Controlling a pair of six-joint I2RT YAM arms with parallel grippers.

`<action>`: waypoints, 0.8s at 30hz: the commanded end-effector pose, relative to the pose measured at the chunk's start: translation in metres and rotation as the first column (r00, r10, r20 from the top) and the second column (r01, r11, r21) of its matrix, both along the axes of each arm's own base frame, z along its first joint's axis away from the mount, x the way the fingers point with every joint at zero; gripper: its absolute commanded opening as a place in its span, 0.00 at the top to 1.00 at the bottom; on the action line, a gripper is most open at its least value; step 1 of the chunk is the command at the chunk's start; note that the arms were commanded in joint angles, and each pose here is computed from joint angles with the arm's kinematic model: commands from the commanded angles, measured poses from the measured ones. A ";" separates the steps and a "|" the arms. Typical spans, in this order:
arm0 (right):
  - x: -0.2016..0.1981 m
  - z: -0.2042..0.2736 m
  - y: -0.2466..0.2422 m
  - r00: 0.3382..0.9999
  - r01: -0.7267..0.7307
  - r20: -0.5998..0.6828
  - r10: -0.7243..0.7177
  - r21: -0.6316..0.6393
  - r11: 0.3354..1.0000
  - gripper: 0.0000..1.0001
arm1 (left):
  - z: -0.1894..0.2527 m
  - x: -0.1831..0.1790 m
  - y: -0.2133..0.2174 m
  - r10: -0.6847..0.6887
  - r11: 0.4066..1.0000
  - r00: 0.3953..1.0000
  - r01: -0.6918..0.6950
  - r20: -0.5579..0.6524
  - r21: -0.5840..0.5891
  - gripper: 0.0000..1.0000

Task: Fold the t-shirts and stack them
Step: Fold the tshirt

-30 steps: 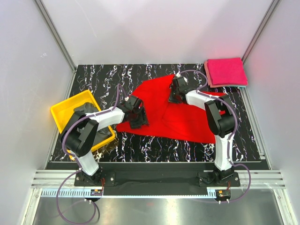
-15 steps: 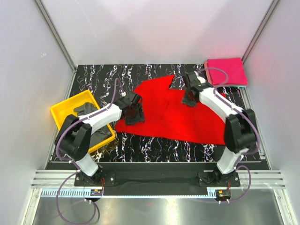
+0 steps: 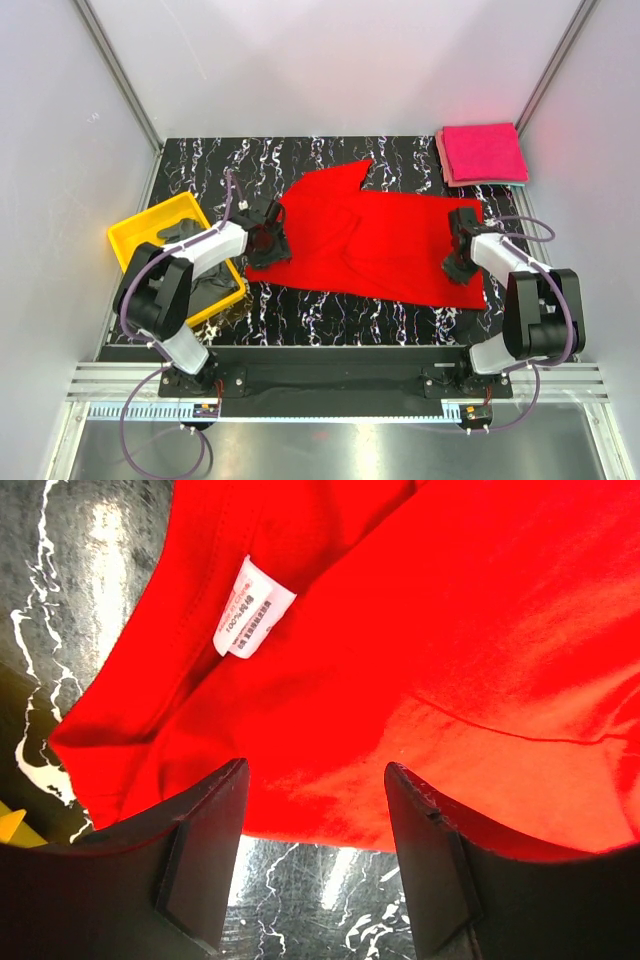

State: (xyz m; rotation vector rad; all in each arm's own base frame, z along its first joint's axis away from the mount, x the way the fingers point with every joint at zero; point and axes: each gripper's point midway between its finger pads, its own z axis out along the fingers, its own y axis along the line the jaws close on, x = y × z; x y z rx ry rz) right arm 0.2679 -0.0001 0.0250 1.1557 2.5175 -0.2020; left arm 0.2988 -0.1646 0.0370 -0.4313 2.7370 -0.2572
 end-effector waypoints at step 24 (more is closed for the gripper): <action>0.008 0.042 -0.040 0.939 0.180 0.276 -0.207 0.119 0.976 0.74 | 0.056 0.009 0.016 0.041 0.998 0.997 -0.044 0.070 0.052 0.37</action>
